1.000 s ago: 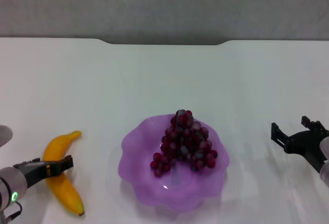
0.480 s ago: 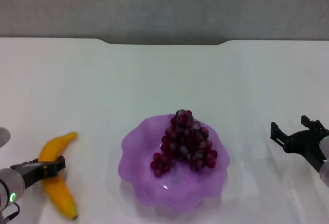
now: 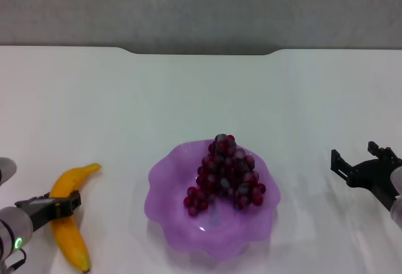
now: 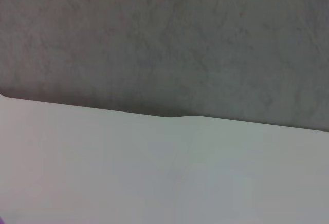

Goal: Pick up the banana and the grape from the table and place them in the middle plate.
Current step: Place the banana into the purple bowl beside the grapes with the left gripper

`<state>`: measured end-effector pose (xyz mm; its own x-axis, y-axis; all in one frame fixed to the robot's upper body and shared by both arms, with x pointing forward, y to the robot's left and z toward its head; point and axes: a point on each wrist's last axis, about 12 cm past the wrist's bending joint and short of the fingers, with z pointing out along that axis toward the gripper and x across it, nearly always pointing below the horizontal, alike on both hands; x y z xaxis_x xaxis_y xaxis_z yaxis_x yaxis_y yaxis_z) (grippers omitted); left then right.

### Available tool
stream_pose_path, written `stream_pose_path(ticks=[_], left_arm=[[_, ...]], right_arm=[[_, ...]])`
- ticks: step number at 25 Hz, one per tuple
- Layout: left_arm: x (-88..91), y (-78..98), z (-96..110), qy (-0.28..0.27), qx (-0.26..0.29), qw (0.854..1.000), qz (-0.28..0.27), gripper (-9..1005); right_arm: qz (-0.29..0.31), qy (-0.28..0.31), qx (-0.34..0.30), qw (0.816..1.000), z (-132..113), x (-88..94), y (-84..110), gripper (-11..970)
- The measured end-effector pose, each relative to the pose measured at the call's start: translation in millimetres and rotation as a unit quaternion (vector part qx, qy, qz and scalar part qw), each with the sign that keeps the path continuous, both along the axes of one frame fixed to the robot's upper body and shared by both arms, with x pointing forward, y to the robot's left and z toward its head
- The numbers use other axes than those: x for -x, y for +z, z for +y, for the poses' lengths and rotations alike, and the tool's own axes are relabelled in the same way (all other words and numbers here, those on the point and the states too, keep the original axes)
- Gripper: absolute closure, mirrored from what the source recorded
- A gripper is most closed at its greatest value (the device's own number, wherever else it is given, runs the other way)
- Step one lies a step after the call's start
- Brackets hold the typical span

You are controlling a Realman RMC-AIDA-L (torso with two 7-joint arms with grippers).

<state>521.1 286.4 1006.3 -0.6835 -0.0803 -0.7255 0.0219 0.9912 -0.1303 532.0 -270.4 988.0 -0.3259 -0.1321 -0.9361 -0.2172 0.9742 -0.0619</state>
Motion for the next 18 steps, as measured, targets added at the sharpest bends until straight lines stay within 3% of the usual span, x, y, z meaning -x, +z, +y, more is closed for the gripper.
stream_pose_path(ticks=[5, 13, 18], left_arm=[[-2.0, 9.1, -2, -0.003, 0.006, 1.000, -0.013, 443], [2.5, 60.8, -2, 0.025, 0.097, 0.993, -0.066, 427], [5.5, 64.2, -18, 0.002, 0.138, 0.989, -0.058, 416]], right_arm=[[0.001, -0.001, 0.000, 1.000, -1, 0.9, -0.6, 101], [0.003, -0.003, 0.004, 1.000, -3, 1.6, -1.8, 101], [0.003, -0.004, 0.004, 1.000, -3, 1.8, -1.8, 101]])
